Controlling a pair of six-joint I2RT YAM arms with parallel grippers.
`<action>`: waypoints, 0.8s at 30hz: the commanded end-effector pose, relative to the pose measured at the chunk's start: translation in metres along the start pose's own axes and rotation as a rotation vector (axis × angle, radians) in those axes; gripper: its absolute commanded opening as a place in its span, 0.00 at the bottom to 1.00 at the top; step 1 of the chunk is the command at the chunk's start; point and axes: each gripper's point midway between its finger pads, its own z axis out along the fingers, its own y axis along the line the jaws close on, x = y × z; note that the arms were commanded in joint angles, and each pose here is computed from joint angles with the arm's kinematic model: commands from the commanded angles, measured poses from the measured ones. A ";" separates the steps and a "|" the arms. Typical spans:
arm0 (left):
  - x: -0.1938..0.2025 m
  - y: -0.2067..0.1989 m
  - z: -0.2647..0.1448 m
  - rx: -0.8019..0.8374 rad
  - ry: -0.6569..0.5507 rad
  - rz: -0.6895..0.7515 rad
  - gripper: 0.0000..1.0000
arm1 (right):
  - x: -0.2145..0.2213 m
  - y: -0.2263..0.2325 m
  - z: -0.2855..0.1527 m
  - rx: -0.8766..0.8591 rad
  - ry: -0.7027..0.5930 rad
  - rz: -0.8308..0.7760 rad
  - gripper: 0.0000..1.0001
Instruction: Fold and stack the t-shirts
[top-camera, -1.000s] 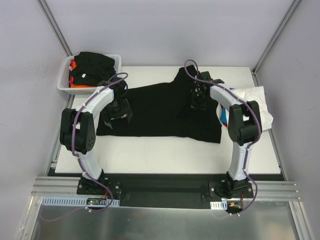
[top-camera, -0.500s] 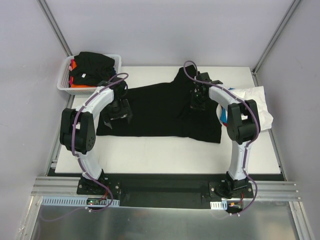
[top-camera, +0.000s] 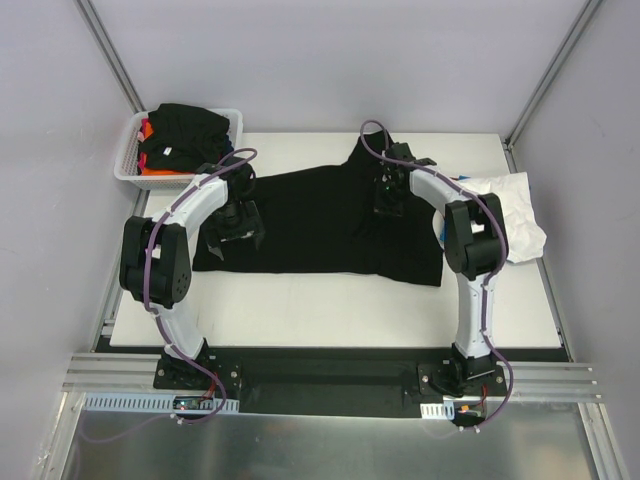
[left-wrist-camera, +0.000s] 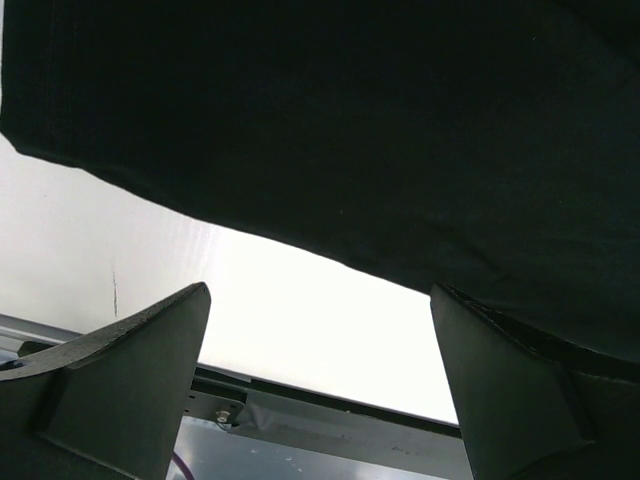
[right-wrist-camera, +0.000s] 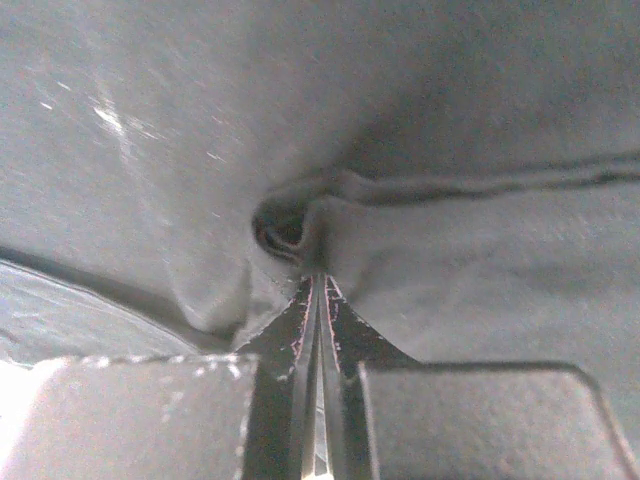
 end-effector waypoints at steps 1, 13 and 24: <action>0.004 0.001 -0.013 0.008 -0.022 0.016 0.93 | -0.017 0.028 -0.005 -0.053 -0.037 -0.021 0.01; 0.005 -0.001 -0.013 0.016 -0.015 0.001 0.93 | -0.009 0.041 0.021 -0.063 0.038 -0.029 0.01; -0.007 -0.020 -0.013 0.055 -0.017 0.000 0.93 | 0.015 0.005 -0.058 0.063 -0.036 -0.065 0.01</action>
